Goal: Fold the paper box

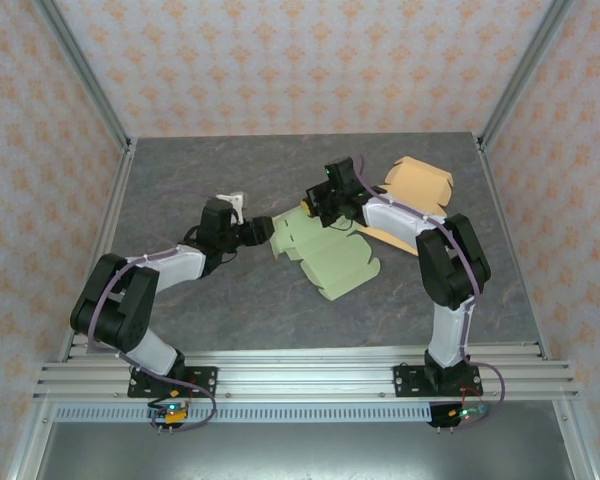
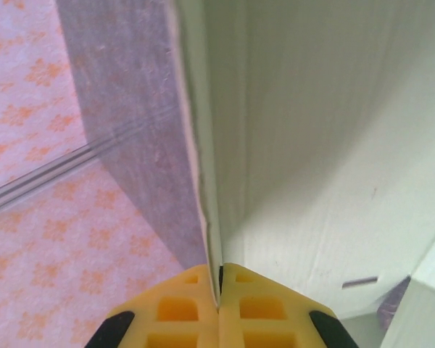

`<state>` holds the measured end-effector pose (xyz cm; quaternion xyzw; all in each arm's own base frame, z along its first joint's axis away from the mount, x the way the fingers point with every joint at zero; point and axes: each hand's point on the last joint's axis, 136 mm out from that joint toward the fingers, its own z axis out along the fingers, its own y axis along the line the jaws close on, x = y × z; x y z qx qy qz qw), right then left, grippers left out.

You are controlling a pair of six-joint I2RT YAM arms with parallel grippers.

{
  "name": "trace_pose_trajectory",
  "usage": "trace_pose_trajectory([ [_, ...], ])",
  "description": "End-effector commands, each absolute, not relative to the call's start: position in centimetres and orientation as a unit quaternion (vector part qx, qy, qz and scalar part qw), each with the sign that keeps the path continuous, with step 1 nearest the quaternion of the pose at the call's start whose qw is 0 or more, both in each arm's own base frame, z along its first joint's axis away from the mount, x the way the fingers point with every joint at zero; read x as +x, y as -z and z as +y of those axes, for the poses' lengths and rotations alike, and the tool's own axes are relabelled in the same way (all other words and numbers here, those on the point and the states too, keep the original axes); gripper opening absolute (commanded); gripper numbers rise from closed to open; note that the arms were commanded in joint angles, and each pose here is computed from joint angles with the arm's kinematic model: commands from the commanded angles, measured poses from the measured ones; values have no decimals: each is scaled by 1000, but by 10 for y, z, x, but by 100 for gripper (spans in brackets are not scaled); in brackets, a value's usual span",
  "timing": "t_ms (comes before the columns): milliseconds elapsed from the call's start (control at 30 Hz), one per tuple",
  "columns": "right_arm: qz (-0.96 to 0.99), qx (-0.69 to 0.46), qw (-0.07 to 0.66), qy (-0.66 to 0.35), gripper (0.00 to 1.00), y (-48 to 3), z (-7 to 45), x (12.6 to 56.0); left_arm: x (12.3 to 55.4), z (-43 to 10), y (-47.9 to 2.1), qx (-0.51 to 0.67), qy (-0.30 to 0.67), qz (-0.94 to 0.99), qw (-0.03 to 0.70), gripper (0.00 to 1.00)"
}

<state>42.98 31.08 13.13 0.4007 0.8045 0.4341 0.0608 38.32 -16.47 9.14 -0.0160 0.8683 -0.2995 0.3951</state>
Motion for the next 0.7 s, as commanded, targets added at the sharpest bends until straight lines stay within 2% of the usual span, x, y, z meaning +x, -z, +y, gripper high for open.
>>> trace_pose_trajectory([
  [0, 785, 381, 72, -483, 4, -166, 319, 441, 370, -175, -111, 33, 332, 841, 425, 77],
  [400, 775, 365, 73, -511, 4, -173, 317, 437, 373, -182, -97, 50, 326, 850, 411, 76],
  [567, 778, 308, 131, -531, 4, -177, 315, 447, 366, -186, -126, 68, 349, 820, 449, 76],
  [667, 777, 259, 171, -548, 3, -184, 317, 451, 361, -180, -133, 79, 332, 819, 461, 74],
])
